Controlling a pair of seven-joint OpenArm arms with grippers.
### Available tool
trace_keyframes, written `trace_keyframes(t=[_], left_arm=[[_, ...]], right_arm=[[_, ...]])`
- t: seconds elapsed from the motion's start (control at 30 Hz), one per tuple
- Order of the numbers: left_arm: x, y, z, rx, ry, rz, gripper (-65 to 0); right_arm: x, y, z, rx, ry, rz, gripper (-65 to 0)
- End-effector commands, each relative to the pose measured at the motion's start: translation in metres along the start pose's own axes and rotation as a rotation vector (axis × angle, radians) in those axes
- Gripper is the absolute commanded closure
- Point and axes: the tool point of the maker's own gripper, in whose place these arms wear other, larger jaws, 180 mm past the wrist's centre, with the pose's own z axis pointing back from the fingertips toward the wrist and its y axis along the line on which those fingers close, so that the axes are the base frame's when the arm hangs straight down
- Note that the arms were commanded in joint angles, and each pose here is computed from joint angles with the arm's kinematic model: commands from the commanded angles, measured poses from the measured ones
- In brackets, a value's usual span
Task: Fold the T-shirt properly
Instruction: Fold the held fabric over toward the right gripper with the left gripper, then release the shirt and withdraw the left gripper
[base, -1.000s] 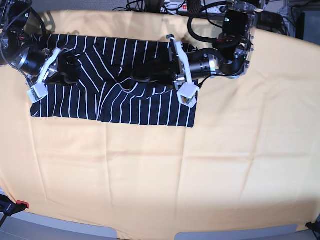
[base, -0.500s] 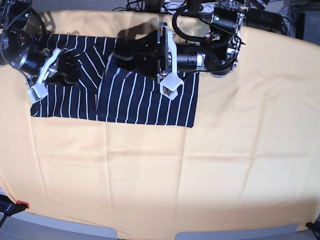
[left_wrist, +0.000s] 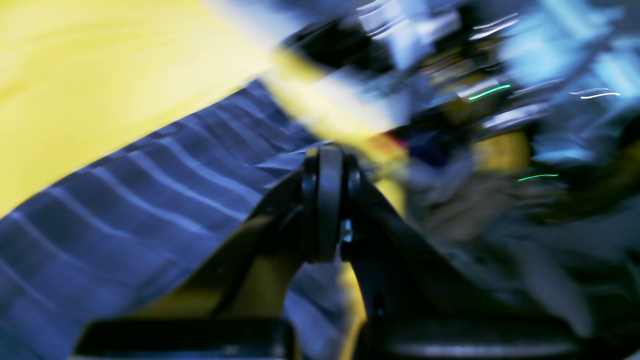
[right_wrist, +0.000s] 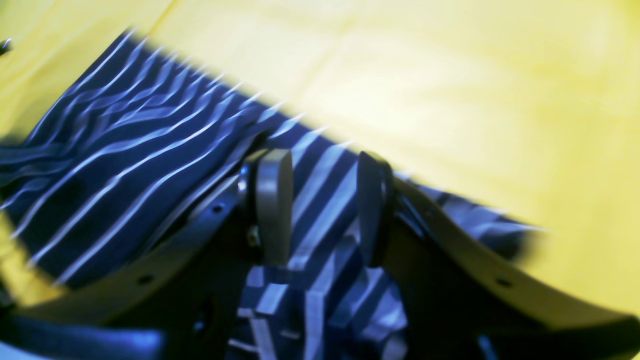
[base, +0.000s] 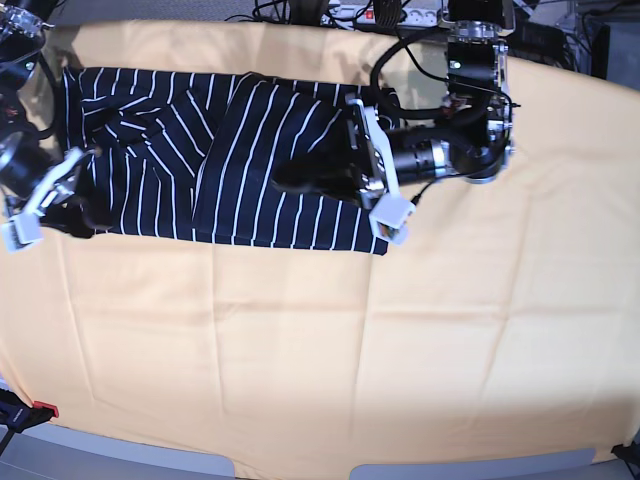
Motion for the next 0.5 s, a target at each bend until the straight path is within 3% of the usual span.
trace_keyframes(t=[0.0, 0.1, 0.2, 0.3, 0.47], left_arm=[[0.007, 0.005, 0.004, 0.034, -0.015, -0.031, 0.0], [-0.006, 0.029, 0.018, 0.158, 0.046, -0.069, 0.0], [-0.018, 0.055, 0.032, 0.294, 0.119, -0.097, 0.0], [-0.027, 0.078, 0.052, 0.422, 0.196, -0.100, 0.0], [-0.036, 0.106, 0.089, 0.580, 0.311, -0.127, 0.0]], right_arm=[[0.011, -0.013, 0.012, -0.054, -0.025, 0.030, -24.7], [-0.006, -0.049, 0.035, -0.219, 0.027, -0.048, -33.3], [-0.030, -0.063, 0.048, -0.269, 0.068, -0.139, -37.8], [-0.064, -0.069, 0.051, -0.266, 0.127, -0.231, -37.8], [-0.104, -0.067, 0.042, -0.154, 0.115, -0.400, -37.8]])
